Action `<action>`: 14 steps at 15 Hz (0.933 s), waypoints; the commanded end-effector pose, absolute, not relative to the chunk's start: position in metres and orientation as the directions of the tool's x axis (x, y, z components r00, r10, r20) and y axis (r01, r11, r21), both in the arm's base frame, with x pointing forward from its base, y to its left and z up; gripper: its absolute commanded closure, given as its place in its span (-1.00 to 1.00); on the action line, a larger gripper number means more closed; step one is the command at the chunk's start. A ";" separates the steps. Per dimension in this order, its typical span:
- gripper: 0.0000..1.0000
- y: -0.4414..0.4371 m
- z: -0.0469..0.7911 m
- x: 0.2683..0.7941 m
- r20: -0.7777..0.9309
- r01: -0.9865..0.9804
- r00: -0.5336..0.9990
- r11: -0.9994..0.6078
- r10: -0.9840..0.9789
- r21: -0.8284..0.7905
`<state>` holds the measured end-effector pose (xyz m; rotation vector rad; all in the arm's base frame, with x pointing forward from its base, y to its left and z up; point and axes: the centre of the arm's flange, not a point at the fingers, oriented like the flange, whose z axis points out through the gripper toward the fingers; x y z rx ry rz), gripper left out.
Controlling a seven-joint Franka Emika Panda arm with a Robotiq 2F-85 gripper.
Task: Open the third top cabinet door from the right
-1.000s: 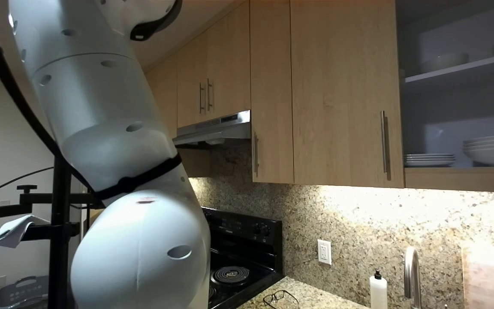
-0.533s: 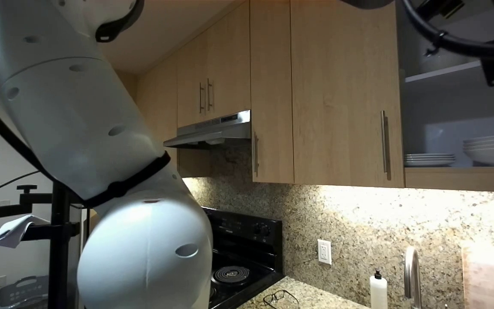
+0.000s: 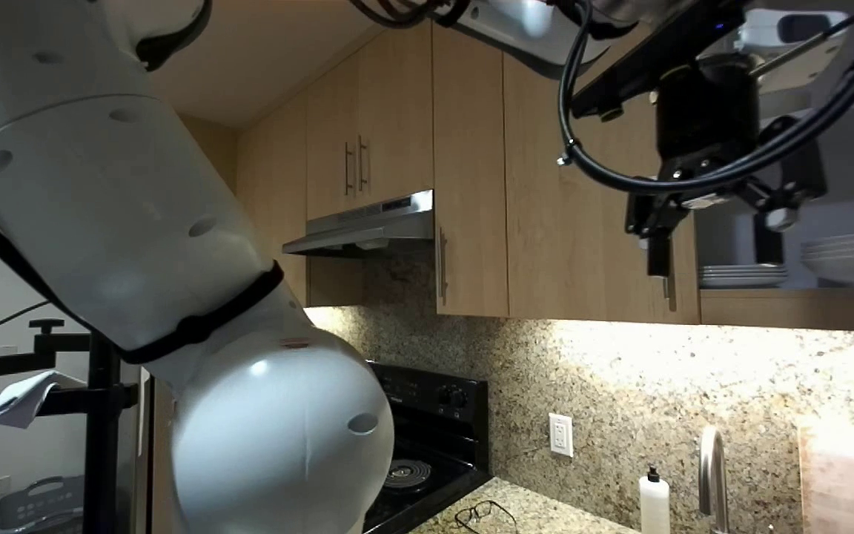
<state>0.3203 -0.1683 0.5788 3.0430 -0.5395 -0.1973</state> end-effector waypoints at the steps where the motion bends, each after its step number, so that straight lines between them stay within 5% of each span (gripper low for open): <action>1: -1.00 -0.126 0.581 0.332 -0.194 -0.207 0.955 -0.973 -0.223 0.103; 14: -1.00 -0.063 0.643 0.348 0.094 0.181 0.977 -0.975 0.194 0.128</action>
